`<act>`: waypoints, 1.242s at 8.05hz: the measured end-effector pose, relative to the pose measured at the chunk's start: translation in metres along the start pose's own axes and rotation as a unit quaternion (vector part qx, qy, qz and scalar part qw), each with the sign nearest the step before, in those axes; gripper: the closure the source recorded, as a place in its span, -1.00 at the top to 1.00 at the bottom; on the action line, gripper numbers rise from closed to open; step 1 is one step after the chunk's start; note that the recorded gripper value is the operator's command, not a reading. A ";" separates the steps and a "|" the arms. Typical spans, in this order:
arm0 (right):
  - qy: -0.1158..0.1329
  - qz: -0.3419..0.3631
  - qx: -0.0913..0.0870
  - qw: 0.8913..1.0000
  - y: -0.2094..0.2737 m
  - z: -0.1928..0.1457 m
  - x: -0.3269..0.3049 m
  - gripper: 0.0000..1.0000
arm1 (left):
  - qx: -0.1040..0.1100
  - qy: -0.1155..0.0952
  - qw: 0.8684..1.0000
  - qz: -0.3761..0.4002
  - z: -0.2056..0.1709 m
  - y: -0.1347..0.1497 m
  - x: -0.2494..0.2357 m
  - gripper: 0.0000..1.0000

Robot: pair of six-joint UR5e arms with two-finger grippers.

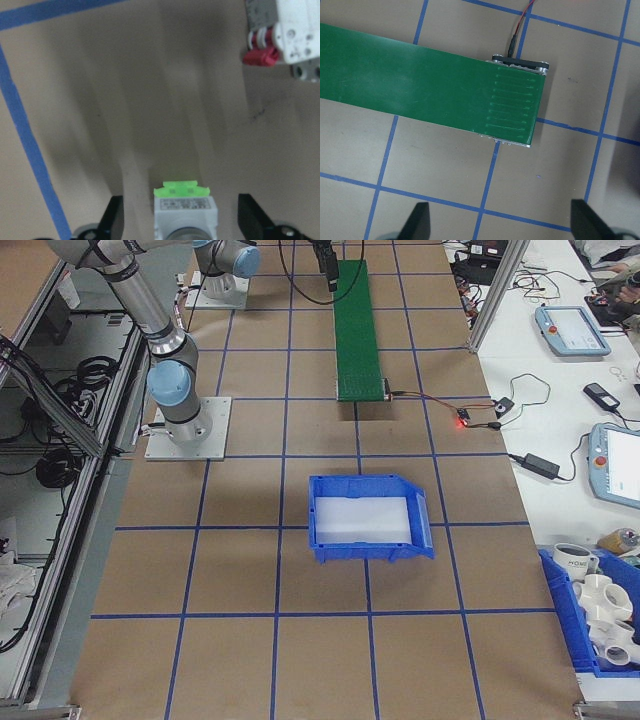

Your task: Move button from left to right

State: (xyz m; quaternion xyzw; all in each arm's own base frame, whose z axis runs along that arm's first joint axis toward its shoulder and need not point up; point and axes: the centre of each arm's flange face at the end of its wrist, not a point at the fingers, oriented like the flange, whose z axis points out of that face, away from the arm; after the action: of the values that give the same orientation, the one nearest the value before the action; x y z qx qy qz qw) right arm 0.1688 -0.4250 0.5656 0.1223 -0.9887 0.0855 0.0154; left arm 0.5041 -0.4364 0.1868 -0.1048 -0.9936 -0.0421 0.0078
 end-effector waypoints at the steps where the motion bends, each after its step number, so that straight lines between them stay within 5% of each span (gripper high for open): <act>1: 0.000 0.000 0.000 1.000 0.000 0.000 0.000 1.00 | 0.000 -0.003 1.000 -0.001 -0.005 0.001 0.000 -0.66; 6: 0.000 0.000 0.000 1.000 0.000 0.000 0.000 1.00 | 0.009 -0.008 0.999 -0.040 -0.091 -0.013 0.042 -0.65; 8: 0.000 0.001 0.000 1.000 0.000 0.000 0.000 1.00 | 0.014 0.004 0.998 -0.068 -0.123 -0.078 0.111 -0.65; 10: 0.000 0.000 0.000 1.000 0.000 0.000 0.000 1.00 | 0.021 -0.006 0.996 -0.084 -0.155 -0.146 0.200 -0.65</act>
State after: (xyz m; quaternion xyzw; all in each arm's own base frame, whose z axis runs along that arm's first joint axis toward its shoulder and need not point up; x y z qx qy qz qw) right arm 0.1688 -0.4250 0.5656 0.1221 -0.9887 0.0856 0.0154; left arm 0.2790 -0.5500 0.3343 -0.0206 -0.9996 -0.0214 0.0004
